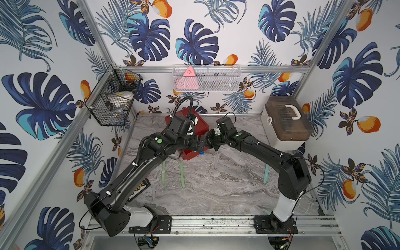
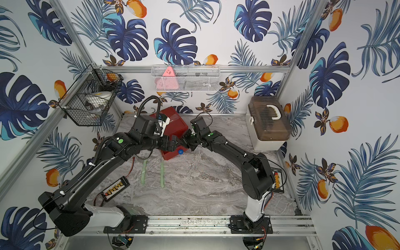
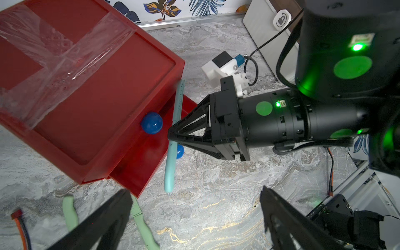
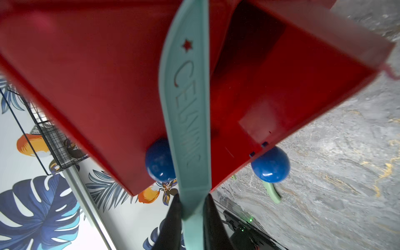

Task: Place the fruit knives into the drawer by color
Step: Place the fruit knife in the drawer, then move the fruit knife to the center of the board.

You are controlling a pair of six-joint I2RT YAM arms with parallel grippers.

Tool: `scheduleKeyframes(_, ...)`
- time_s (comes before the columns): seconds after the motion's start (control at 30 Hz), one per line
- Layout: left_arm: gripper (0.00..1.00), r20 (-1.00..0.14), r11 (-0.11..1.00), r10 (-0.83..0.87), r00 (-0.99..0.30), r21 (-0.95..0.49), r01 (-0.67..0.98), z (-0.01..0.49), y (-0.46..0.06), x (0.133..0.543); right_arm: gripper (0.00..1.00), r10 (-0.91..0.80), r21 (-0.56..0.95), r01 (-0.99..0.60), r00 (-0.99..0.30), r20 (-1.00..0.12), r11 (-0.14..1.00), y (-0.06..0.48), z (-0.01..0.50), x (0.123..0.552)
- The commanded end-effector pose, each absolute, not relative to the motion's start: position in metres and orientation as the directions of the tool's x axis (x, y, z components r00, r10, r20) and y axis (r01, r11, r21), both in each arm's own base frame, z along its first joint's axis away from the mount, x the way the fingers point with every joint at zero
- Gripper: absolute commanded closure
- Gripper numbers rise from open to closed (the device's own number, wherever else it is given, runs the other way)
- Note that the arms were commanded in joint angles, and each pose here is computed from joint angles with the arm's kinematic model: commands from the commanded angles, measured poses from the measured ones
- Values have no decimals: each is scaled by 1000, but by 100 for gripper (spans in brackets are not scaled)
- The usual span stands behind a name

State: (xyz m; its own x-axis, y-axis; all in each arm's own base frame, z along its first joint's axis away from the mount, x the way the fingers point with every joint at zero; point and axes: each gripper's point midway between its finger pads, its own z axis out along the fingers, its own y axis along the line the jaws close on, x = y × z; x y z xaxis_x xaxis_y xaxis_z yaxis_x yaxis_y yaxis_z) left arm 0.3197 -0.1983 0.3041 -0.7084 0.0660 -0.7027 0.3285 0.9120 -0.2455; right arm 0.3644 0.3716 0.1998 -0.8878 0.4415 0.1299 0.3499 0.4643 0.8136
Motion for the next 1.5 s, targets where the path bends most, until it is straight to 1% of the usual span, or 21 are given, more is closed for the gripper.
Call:
scheduleKeyframes(0.0,1,-707,908,61,-704,-253,333,306,-196,320,100,445,851,330,-886,130,408,380,207,374)
scheduleKeyframes(0.07,1,-705,907,62,-707,-256,335,304,-196,320,99,448,853,332,-884,132,403,382,205,377)
scheduleKeyframes(0.17,1,-698,908,58,-714,-260,328,301,-194,320,95,452,854,342,-880,145,392,384,202,379)
scheduleKeyframes(0.23,1,-695,905,54,-717,-270,330,299,-195,319,85,457,860,345,-877,151,377,386,200,381)
scheduleKeyframes(0.27,1,-694,905,50,-718,-272,326,299,-193,319,82,460,858,348,-875,153,377,386,199,382)
scheduleKeyframes(0.3,1,-692,905,49,-720,-274,325,297,-193,319,77,460,859,349,-875,155,375,386,199,383)
scheduleKeyframes(0.33,1,-688,904,47,-724,-279,323,296,-193,318,68,457,861,348,-875,157,370,388,198,383)
scheduleKeyframes(0.37,1,-688,904,44,-724,-282,323,295,-192,318,63,461,861,351,-873,159,368,388,198,384)
scheduleKeyframes(0.47,1,-683,902,38,-730,-290,319,293,-191,317,55,465,866,348,-871,158,359,388,199,385)
scheduleKeyframes(0.63,1,-677,902,34,-735,-296,315,290,-189,317,54,466,868,347,-870,157,355,387,200,384)
scheduleKeyframes(0.77,1,-677,901,30,-736,-300,313,290,-188,317,57,462,870,342,-873,155,354,386,204,382)
scheduleKeyframes(0.93,1,-675,895,34,-737,-307,322,291,-190,316,57,450,877,306,-885,120,370,375,220,371)
scheduleKeyframes(1.0,1,-673,889,35,-739,-317,331,293,-192,316,57,445,869,287,-891,88,403,364,225,364)
scheduleKeyframes(1.1,1,-661,873,39,-749,-342,347,290,-199,314,54,447,836,261,-894,22,483,332,223,356)
scheduleKeyframes(1.2,1,-644,849,31,-764,-386,360,284,-208,314,49,457,753,272,-889,-43,600,275,207,355)
scheduleKeyframes(1.27,1,-626,820,10,-780,-441,364,278,-218,311,44,449,627,296,-888,-98,721,225,189,349)
scheduleKeyframes(1.33,1,-610,792,-5,-793,-486,369,272,-230,308,37,451,519,331,-884,-121,788,178,173,344)
scheduleKeyframes(1.4,1,-606,774,12,-795,-498,391,266,-247,302,28,479,426,392,-870,-117,815,131,156,338)
scheduleKeyframes(1.43,1,-607,763,30,-794,-499,411,262,-258,296,24,502,393,426,-857,-112,815,107,148,335)
scheduleKeyframes(1.47,1,-604,752,51,-796,-501,428,257,-269,291,21,528,373,460,-843,-100,806,87,141,334)
